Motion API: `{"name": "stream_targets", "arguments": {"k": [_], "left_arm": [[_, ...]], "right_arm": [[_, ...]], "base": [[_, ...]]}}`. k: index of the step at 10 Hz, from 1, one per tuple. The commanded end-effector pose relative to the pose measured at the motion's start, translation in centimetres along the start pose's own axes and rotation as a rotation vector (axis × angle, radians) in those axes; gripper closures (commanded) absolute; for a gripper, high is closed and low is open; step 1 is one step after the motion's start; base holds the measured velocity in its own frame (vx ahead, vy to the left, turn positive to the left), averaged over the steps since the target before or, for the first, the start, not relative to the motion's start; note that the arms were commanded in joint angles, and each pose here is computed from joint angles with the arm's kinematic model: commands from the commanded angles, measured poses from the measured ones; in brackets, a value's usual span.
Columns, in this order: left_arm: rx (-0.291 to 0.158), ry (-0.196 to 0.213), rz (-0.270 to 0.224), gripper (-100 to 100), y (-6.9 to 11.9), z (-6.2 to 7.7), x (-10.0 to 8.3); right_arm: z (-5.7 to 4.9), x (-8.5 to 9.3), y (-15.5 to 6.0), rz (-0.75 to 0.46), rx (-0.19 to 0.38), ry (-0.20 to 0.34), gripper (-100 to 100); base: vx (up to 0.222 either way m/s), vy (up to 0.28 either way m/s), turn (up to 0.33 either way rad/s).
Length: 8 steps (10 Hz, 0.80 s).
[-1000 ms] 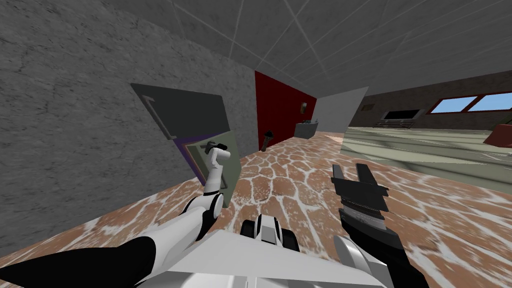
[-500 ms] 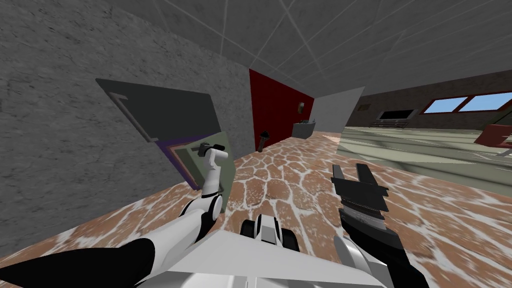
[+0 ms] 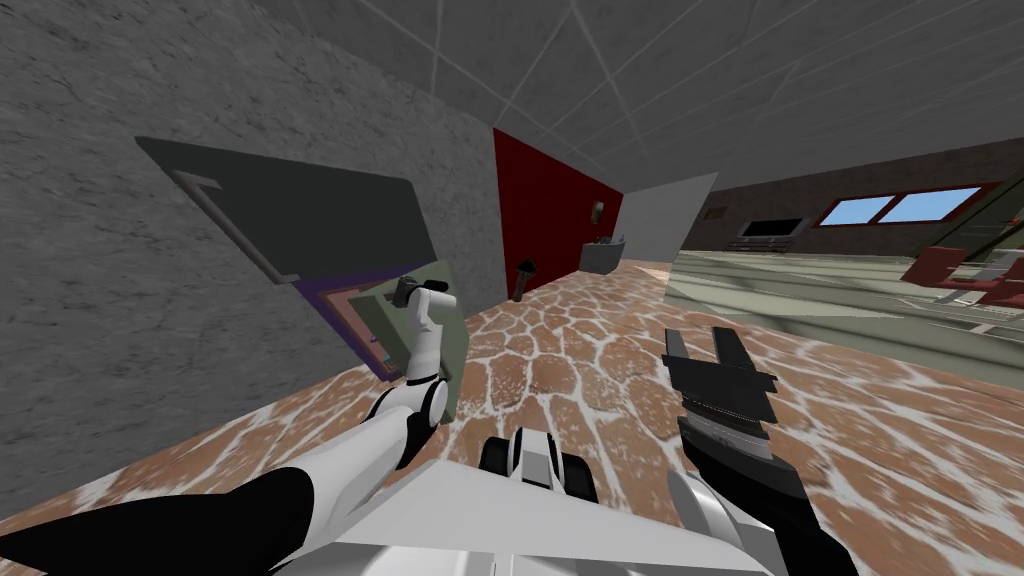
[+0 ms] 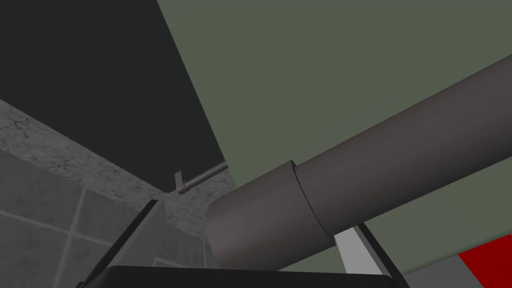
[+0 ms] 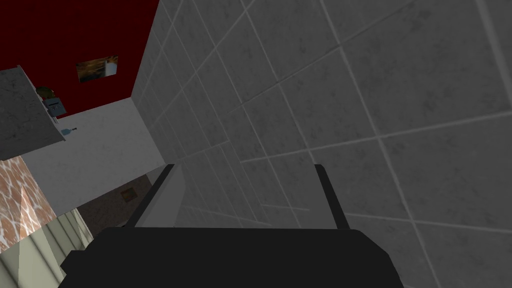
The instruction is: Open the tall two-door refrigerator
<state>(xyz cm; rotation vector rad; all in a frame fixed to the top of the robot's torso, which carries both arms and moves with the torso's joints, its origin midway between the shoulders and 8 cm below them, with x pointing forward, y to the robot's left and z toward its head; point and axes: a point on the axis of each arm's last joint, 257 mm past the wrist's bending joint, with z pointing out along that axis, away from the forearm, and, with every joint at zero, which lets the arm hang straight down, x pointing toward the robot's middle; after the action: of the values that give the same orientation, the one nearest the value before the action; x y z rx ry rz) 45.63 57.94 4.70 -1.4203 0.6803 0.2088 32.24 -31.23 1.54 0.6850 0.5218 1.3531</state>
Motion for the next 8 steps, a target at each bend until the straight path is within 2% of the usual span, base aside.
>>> {"name": "stream_targets", "arguments": {"k": [1, 2, 3, 8], "left_arm": [[0.0, -0.018, -0.001, -100, -2.0, -0.3, -1.6], [-0.021, -0.009, 0.008, -100, -0.9, -0.2, -0.9], [-0.027, -0.008, 0.011, 0, -0.7, -0.2, -0.8], [-0.045, 0.002, 0.019, 0, 0.2, -0.1, -0.1]], "right_arm": [[0.0, 0.0, 0.0, 0.0, 0.0, 0.0, 0], [0.0, 0.0, 0.0, 0.0, 0.0, 0.0, 0], [0.0, 0.0, 0.0, 0.0, 0.0, 0.0, 0], [0.0, 0.0, 0.0, 0.0, 0.0, 0.0, 0]], "base": [[-0.021, 0.042, -0.01], [-0.011, 0.026, 0.003], [-0.002, 0.013, 0.004], [0.0, 0.0, 0.0]]}}
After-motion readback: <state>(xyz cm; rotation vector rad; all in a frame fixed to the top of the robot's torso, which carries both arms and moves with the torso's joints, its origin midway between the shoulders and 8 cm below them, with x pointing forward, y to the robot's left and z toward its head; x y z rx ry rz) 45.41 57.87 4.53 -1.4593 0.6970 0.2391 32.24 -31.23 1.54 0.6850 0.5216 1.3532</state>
